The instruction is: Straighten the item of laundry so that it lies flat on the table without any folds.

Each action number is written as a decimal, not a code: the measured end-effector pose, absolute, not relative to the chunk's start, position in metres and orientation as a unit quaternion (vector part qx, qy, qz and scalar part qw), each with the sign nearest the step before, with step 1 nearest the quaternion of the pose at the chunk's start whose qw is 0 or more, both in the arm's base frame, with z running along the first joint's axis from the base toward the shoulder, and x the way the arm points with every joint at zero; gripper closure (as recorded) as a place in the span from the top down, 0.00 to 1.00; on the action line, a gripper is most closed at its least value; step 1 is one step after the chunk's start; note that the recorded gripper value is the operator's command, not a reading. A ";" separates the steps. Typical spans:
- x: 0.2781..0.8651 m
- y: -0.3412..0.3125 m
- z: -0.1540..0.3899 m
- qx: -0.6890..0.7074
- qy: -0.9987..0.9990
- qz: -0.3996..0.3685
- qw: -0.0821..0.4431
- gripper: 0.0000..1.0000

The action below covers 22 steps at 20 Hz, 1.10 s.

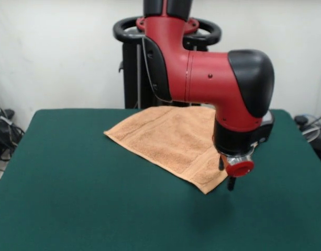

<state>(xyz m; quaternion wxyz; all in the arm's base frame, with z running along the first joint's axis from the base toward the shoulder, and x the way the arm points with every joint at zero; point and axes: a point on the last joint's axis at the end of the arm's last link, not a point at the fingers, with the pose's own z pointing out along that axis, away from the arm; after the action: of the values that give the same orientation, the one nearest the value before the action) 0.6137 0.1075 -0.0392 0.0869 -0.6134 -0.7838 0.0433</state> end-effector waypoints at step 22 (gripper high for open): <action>0.620 0.106 -0.057 -0.629 -0.777 0.003 0.024 1.00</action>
<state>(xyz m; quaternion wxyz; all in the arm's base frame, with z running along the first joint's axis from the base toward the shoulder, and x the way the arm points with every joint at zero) 0.6197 0.1062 -0.0565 0.0242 -0.6292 -0.7769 0.0034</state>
